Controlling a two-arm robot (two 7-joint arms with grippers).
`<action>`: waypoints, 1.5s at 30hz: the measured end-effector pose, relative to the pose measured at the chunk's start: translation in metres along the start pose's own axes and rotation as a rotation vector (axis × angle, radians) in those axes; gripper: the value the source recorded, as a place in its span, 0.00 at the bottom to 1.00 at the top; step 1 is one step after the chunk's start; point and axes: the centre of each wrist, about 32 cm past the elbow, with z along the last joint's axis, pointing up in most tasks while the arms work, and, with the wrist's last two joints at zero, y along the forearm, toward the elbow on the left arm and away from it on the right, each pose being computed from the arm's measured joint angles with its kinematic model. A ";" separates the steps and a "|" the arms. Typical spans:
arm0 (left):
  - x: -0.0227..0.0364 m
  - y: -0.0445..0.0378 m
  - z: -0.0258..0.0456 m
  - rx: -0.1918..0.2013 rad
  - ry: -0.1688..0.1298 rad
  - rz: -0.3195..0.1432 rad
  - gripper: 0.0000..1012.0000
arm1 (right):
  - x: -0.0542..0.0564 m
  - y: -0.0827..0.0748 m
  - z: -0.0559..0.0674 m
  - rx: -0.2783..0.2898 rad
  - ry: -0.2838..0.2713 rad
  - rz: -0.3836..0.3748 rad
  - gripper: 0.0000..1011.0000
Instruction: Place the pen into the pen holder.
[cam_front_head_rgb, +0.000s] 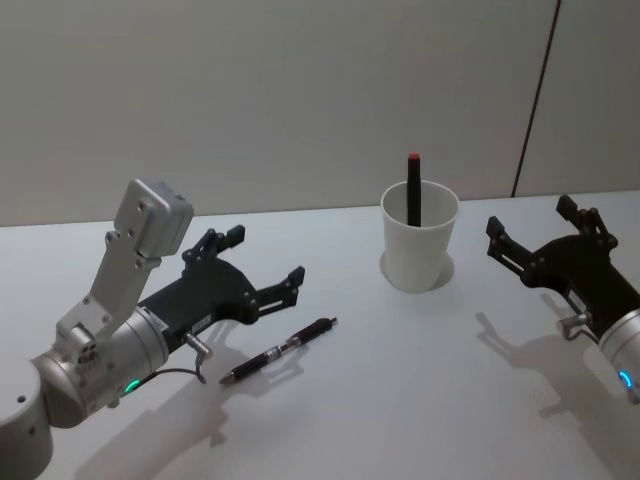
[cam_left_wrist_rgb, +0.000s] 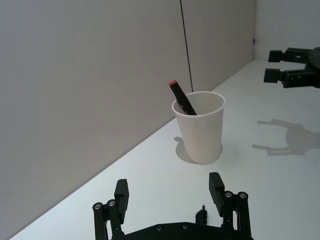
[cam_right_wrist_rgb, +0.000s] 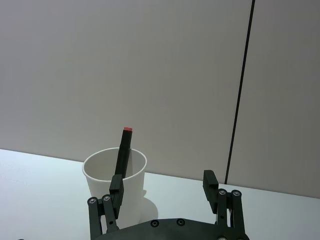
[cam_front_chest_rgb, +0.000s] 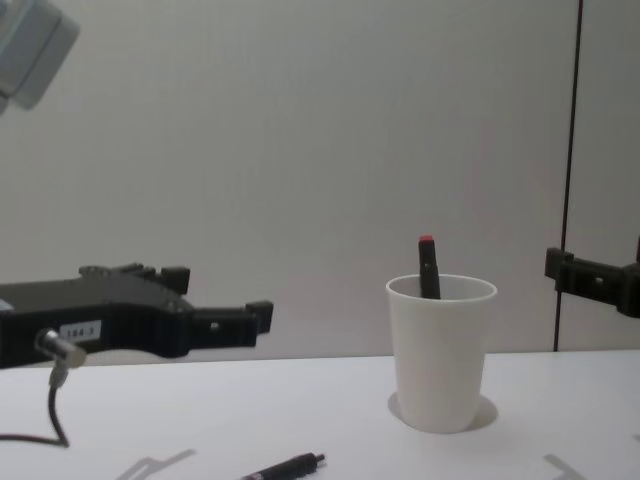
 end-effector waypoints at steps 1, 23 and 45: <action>0.0008 0.0019 0.0005 0.013 0.001 -0.012 0.99 | 0.000 0.000 0.000 0.000 0.000 0.000 0.99; 0.0086 0.0098 -0.0034 0.203 0.031 -0.144 0.99 | 0.000 0.000 0.000 0.000 0.000 0.000 0.99; 0.0161 -0.0035 -0.0066 0.343 0.120 -0.190 0.99 | 0.000 0.000 0.000 0.000 0.000 0.000 0.99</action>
